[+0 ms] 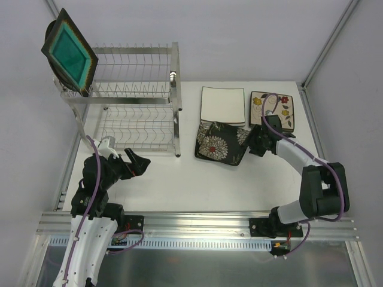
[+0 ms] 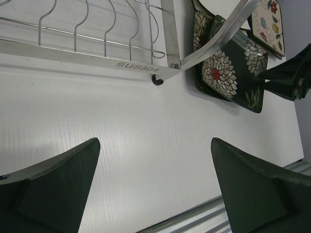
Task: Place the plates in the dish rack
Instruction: Grab a plate with the right arm
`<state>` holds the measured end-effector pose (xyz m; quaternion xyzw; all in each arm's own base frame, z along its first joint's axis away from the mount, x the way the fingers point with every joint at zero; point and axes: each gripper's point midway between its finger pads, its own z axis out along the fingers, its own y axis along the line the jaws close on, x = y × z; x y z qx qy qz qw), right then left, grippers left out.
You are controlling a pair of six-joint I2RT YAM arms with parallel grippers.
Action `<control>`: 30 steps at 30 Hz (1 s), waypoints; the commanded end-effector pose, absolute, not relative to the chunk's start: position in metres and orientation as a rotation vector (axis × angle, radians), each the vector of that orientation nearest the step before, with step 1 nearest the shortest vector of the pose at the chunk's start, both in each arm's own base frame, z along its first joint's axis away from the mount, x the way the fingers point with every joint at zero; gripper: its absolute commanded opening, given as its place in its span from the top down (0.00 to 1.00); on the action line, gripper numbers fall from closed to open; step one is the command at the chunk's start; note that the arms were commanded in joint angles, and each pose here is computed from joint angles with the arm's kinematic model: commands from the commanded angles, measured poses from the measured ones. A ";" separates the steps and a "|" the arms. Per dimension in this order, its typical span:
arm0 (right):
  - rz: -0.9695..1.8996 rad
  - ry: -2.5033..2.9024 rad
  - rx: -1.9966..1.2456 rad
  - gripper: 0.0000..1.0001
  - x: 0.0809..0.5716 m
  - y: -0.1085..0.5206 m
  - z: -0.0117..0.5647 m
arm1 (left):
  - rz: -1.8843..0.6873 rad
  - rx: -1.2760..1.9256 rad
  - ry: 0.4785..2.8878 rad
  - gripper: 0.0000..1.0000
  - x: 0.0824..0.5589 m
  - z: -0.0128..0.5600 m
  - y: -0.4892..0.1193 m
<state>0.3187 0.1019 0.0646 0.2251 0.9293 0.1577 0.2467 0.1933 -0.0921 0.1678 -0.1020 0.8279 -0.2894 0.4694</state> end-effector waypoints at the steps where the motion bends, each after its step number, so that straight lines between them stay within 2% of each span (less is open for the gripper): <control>1: 0.516 2.444 0.619 0.47 0.347 0.108 0.077 | -0.719 -0.232 2.022 0.01 0.195 0.171 -0.095; 18: 0.654 2.451 0.640 0.68 0.359 0.112 0.047 | -0.742 -0.235 2.056 0.01 0.195 0.166 -0.098; 21: 0.676 2.430 0.650 0.77 0.362 0.110 0.045 | -0.759 -0.279 2.069 0.01 0.197 0.164 -0.099; 22: 0.692 2.425 0.646 0.84 0.363 0.112 0.047 | -0.761 -0.291 2.075 0.01 0.198 0.163 -0.099; 25: 0.709 2.402 0.639 0.92 0.363 0.110 0.055 | -0.796 -0.305 2.074 0.01 0.197 0.169 -0.103; 28: 0.716 2.386 0.619 1.00 0.361 0.109 0.068 | -0.812 -0.205 2.052 0.01 0.195 0.181 -0.108; 30: 0.728 2.359 0.610 0.99 0.361 0.108 0.081 | -0.833 -0.113 2.042 0.01 0.190 0.184 -0.114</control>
